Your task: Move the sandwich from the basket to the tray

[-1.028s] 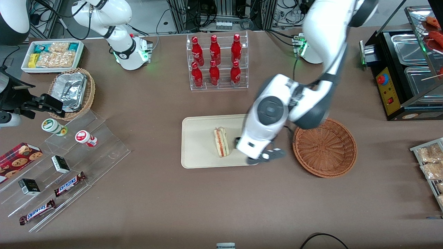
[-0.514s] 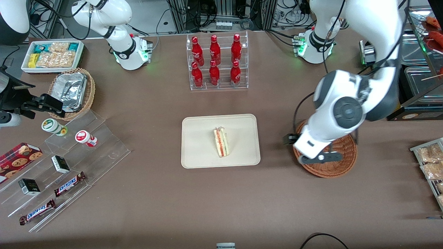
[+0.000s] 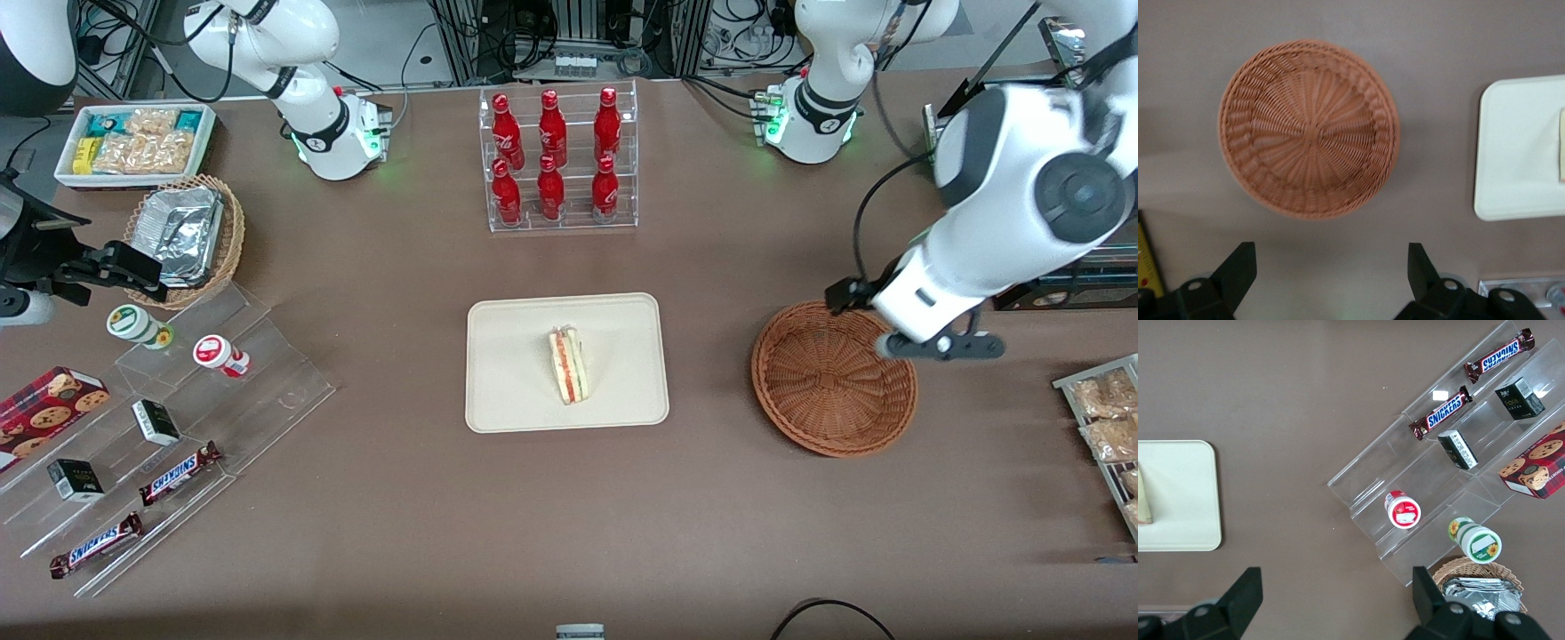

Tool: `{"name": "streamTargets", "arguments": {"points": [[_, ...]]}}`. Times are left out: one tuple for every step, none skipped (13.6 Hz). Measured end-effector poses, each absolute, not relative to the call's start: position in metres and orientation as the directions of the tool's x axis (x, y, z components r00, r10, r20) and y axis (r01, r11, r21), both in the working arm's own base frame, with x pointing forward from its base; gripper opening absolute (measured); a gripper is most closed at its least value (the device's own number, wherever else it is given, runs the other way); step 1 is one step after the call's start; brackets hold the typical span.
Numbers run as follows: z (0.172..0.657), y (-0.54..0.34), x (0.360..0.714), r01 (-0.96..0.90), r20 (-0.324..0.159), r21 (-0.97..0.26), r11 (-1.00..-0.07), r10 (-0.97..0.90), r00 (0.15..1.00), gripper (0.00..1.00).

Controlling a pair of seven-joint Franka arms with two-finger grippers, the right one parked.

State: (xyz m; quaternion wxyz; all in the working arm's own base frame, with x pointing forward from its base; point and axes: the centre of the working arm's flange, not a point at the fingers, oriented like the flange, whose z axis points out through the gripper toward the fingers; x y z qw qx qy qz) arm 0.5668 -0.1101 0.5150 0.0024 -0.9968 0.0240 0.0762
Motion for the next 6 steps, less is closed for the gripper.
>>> {"name": "streamTargets", "arguments": {"points": [[0.526,-0.102,0.56,-0.046,-0.159,-0.002,-0.999,-0.045,0.986,1.0],[0.537,-0.093,0.554,-0.041,-0.163,-0.003,-0.999,-0.04,0.986,1.0],[0.547,-0.084,0.549,-0.04,-0.165,-0.002,-0.999,-0.039,0.986,1.0],[0.556,-0.074,0.544,-0.045,-0.172,-0.001,-0.999,-0.044,0.984,1.0],[0.564,-0.064,0.539,-0.048,-0.182,0.001,-0.999,-0.047,0.982,1.0],[0.571,-0.055,0.536,-0.05,-0.191,0.003,-0.999,-0.05,0.98,1.0]]}}
